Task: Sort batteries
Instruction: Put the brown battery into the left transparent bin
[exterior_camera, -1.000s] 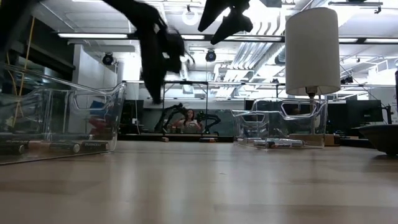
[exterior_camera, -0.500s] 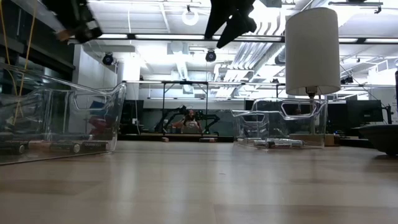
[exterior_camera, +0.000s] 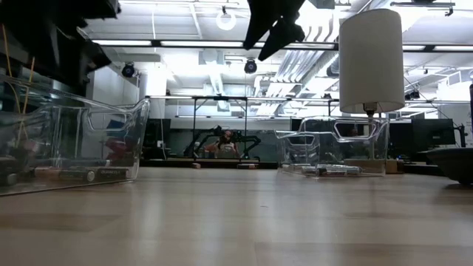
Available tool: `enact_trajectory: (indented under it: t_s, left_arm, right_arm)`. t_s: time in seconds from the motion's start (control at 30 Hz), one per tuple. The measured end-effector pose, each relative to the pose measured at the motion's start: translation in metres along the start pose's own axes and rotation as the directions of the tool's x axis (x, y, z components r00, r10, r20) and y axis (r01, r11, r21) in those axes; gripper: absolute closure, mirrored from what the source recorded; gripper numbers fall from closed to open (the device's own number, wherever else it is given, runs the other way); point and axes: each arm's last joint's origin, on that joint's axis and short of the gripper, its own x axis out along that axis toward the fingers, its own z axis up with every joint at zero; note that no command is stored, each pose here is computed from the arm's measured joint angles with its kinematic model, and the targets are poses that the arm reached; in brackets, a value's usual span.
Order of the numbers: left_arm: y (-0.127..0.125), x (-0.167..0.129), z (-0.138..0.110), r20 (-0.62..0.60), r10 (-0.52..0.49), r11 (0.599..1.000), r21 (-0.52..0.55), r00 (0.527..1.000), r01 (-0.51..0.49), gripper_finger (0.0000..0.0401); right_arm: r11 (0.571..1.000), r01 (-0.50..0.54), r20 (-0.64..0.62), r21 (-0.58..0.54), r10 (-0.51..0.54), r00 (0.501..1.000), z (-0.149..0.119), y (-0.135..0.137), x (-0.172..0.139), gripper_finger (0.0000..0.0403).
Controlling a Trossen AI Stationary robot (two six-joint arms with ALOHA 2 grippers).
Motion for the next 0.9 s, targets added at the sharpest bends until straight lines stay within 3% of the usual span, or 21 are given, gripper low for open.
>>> enact_trajectory:
  t_s: [0.17,0.27,0.37,0.53,0.77,0.9]
  left_arm:
    - [0.014,0.021,0.007,-0.064,0.105,0.982,0.161,0.992,-0.094,0.0235]
    - [0.027,0.035,0.011,-0.103,0.186,0.965,0.208,0.977,-0.162,0.0288]
    - [0.038,0.041,0.012,-0.136,0.218,0.958,0.221,0.966,-0.185,0.0374]
    - [0.063,0.042,0.008,-0.148,0.36,0.913,0.256,0.921,-0.316,0.039]
    - [0.11,0.034,0.015,-0.08,0.44,0.896,0.103,0.894,-0.432,0.04]
    - [0.136,0.025,0.016,-0.057,0.503,0.864,0.025,0.862,-0.503,0.0401]
  right_arm:
    - [1.0,0.0,0.0,0.007,0.0,1.0,0.0,0.0,0.0,0.0133]
    - [1.0,-0.001,0.0,0.01,0.001,1.0,0.0,0.0,0.0,0.0133]
    - [1.0,-0.001,-0.001,0.019,0.001,1.0,0.0,0.0,0.0,0.0133]
    - [1.0,-0.001,-0.001,0.019,0.001,1.0,0.0,0.0,0.0,0.0133]
    - [1.0,0.01,0.004,0.009,-0.01,1.0,0.0,0.0,0.0,0.0133]
    - [1.0,0.01,0.003,0.011,-0.011,1.0,0.0,0.0,0.0,0.0133]
